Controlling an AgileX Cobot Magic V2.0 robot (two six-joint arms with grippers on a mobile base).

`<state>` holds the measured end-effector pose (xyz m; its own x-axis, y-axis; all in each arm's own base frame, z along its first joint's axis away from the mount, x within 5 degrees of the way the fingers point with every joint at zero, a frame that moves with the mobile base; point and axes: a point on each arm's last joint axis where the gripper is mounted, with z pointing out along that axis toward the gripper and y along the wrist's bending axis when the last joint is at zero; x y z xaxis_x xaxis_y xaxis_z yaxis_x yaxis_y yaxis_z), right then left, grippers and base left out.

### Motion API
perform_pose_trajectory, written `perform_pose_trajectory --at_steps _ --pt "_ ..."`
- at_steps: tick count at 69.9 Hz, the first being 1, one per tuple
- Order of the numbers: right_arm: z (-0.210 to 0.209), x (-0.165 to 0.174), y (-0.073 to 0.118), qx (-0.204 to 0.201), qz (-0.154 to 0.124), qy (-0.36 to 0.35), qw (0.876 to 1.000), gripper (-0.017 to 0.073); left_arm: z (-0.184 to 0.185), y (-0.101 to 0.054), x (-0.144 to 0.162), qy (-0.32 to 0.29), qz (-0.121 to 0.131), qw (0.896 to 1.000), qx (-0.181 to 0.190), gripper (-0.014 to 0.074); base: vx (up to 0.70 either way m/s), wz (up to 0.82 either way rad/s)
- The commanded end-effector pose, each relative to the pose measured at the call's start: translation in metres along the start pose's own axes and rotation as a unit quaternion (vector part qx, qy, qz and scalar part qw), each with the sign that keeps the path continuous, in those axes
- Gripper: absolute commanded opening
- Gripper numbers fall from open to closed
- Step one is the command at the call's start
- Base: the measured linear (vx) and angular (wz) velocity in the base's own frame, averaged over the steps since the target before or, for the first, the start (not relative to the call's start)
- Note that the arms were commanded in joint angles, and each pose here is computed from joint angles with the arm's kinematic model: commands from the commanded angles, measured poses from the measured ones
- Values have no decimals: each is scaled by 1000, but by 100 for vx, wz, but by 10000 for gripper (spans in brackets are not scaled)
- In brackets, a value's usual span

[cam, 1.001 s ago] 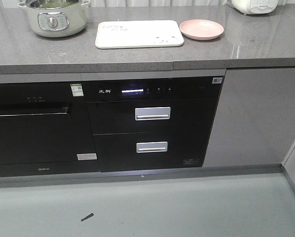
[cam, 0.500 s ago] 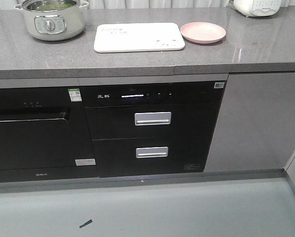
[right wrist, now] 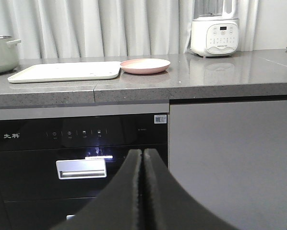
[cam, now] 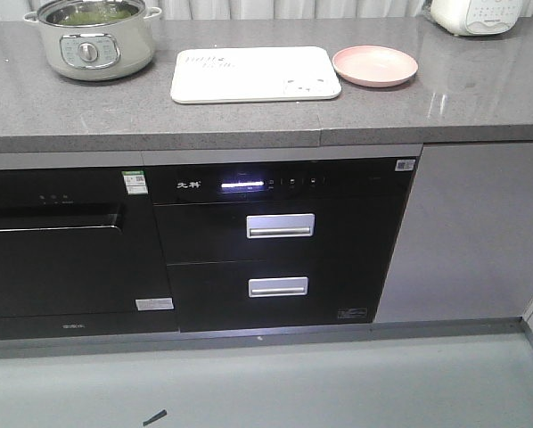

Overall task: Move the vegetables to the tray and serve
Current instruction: 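Continue driving forward toward the counter holding the pot and tray, then drive up close to the counter edge and stop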

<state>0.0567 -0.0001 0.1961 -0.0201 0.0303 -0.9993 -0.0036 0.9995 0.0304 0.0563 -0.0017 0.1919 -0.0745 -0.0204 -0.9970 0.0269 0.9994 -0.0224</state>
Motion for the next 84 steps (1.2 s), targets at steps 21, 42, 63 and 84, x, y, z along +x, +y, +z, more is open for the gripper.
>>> perform_pose_trajectory --at_steps 21,42,63,84 --pt "0 -2 1 -3 -2 -35 999 -3 0 0 1 -33 -6 999 0 -6 9 2" --pt "0 -2 1 -3 -2 -35 999 -3 0 0 1 -33 -6 999 0 -6 9 1" --pt "0 -2 1 -3 -2 -35 999 -3 0 0 1 -33 -6 999 0 -6 9 1" --pt "0 -2 1 -3 -2 -34 999 -3 0 0 1 -33 -6 999 0 -6 8 1"
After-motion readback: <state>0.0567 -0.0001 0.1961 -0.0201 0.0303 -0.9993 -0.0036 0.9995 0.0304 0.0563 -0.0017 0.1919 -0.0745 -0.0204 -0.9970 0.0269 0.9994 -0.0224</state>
